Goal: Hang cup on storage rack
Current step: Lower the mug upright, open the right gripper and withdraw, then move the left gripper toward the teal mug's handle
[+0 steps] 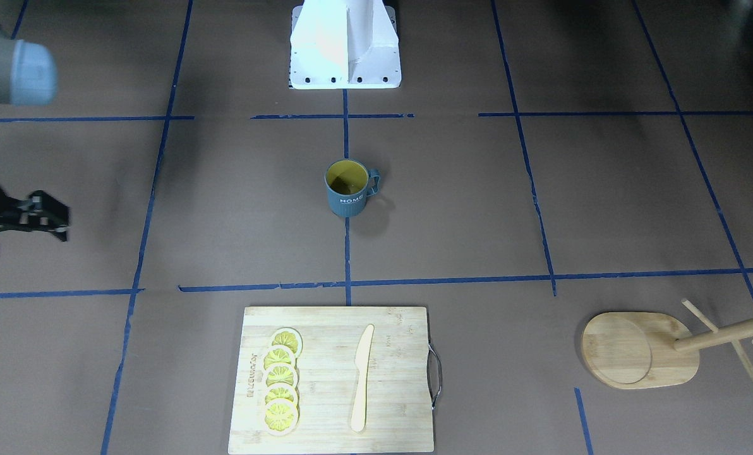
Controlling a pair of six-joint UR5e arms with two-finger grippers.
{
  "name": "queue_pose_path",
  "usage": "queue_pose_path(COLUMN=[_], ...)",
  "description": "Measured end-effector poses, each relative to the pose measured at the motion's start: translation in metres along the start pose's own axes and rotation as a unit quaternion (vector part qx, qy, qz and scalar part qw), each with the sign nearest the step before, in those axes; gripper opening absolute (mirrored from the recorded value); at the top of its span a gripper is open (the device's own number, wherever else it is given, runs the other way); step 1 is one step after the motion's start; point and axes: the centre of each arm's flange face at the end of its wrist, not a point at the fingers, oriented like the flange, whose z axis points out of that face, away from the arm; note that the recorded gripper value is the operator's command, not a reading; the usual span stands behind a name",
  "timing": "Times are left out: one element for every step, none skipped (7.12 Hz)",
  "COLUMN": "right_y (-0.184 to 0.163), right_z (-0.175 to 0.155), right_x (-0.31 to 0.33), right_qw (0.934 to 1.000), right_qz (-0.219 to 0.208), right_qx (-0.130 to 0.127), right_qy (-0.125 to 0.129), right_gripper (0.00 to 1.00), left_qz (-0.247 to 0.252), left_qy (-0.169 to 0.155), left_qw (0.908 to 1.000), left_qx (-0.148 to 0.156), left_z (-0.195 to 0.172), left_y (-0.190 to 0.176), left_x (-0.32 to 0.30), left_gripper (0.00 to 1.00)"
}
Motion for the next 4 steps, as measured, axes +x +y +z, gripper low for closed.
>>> queue_pose_path(right_y=[0.025,0.057,0.095,0.139], right_z=[0.003,0.002,0.0,0.001], right_x=[0.054,0.112,0.167,0.212], right_qw=[0.9997,0.9991,0.9988,0.9993], right_qz=[-0.02,-0.039,-0.043,-0.028], right_qx=[-0.007,-0.014,-0.018,-0.023], right_qy=[0.009,0.014,0.013,0.01], right_gripper=[1.0,1.0,1.0,1.0], left_qz=[0.016,0.027,0.032,0.037], left_qy=[-0.003,-0.002,0.011,0.028], left_qw=[0.9998,0.9995,0.9991,0.9984], left_qx=[0.012,0.019,0.025,0.031], left_z=[-0.002,-0.003,-0.003,-0.005], left_y=[-0.006,-0.011,-0.014,-0.018], left_x=[0.003,0.006,0.01,0.015], left_gripper=[1.0,1.0,1.0,1.0])
